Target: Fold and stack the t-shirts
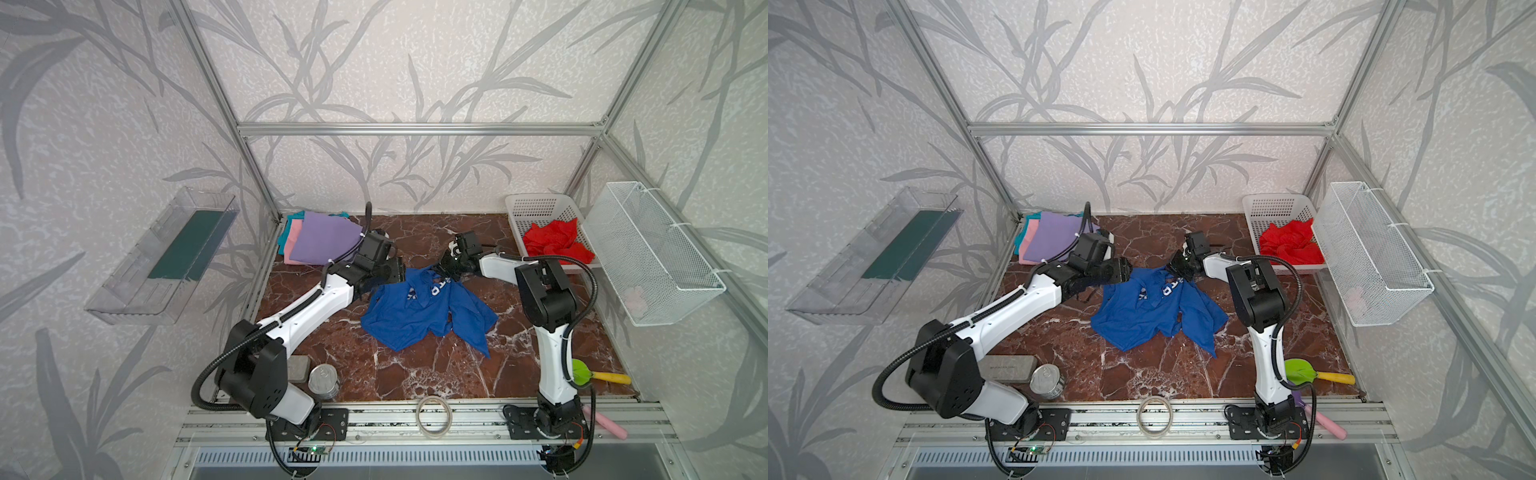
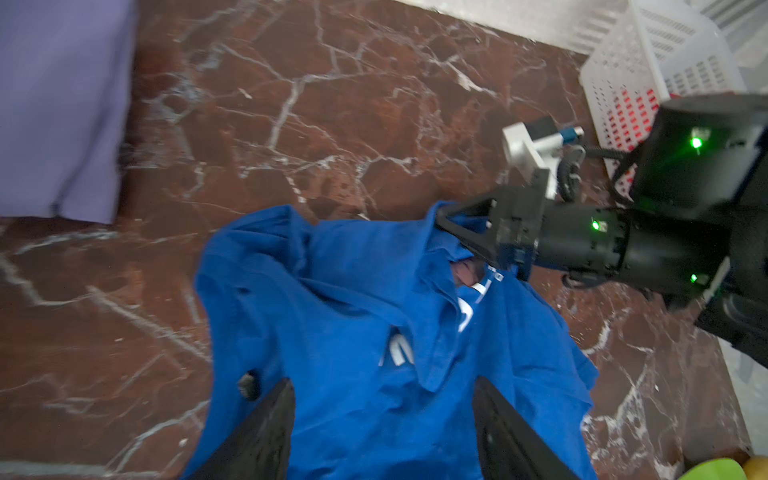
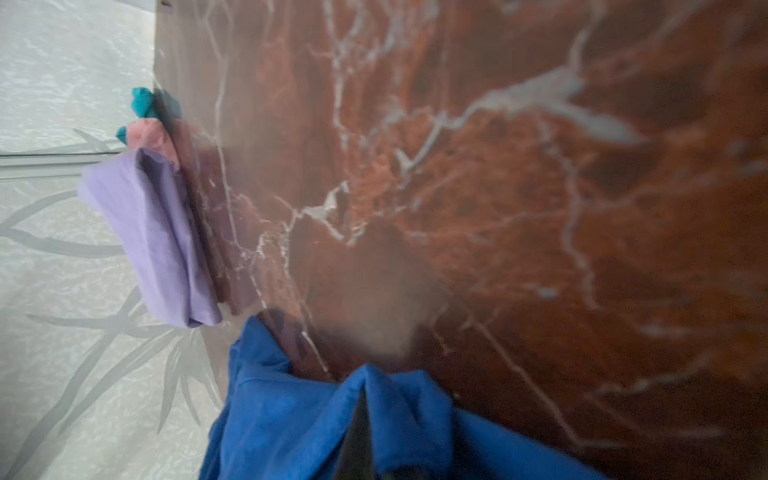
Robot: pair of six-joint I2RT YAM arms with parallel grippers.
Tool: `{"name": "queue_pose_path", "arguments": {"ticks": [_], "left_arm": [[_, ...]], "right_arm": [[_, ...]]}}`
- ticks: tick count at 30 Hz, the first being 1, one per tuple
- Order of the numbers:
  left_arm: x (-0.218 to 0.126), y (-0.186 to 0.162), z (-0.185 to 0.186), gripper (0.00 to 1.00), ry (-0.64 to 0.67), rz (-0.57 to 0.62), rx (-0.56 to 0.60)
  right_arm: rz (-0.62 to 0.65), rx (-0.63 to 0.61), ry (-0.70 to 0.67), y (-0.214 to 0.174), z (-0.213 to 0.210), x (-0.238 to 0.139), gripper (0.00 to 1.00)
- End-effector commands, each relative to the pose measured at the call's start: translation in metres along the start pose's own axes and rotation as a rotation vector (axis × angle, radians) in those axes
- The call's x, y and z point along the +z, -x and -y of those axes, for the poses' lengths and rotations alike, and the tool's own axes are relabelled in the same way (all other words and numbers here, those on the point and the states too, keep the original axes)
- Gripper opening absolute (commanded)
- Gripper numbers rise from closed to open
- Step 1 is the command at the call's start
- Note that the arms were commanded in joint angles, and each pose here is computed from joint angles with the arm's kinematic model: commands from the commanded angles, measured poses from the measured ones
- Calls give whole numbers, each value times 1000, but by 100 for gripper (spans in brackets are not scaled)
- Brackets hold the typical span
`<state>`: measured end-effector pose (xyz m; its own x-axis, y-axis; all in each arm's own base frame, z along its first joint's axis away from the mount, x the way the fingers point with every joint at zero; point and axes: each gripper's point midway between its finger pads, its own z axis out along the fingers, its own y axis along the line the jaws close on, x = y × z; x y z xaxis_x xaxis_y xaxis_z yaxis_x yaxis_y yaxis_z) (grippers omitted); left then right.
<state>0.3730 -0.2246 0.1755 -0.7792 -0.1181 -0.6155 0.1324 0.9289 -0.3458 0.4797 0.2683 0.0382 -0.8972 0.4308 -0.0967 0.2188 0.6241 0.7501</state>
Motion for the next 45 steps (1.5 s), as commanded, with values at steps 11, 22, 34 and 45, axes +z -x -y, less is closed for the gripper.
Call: {"name": "queue_pose_path", "arguments": {"ticks": [11, 22, 34, 45], "left_arm": [[83, -65, 37, 38, 62, -279, 182], [123, -83, 44, 49, 155, -357, 245], [140, -68, 39, 0, 246, -343, 283], [37, 17, 27, 0, 399, -147, 335]], "right_arm": [[-2, -19, -10, 3, 3, -2, 0], [6, -15, -2, 8, 8, -4, 0], [11, -24, 13, 11, 5, -10, 5], [55, -236, -82, 9, -9, -90, 45]]}}
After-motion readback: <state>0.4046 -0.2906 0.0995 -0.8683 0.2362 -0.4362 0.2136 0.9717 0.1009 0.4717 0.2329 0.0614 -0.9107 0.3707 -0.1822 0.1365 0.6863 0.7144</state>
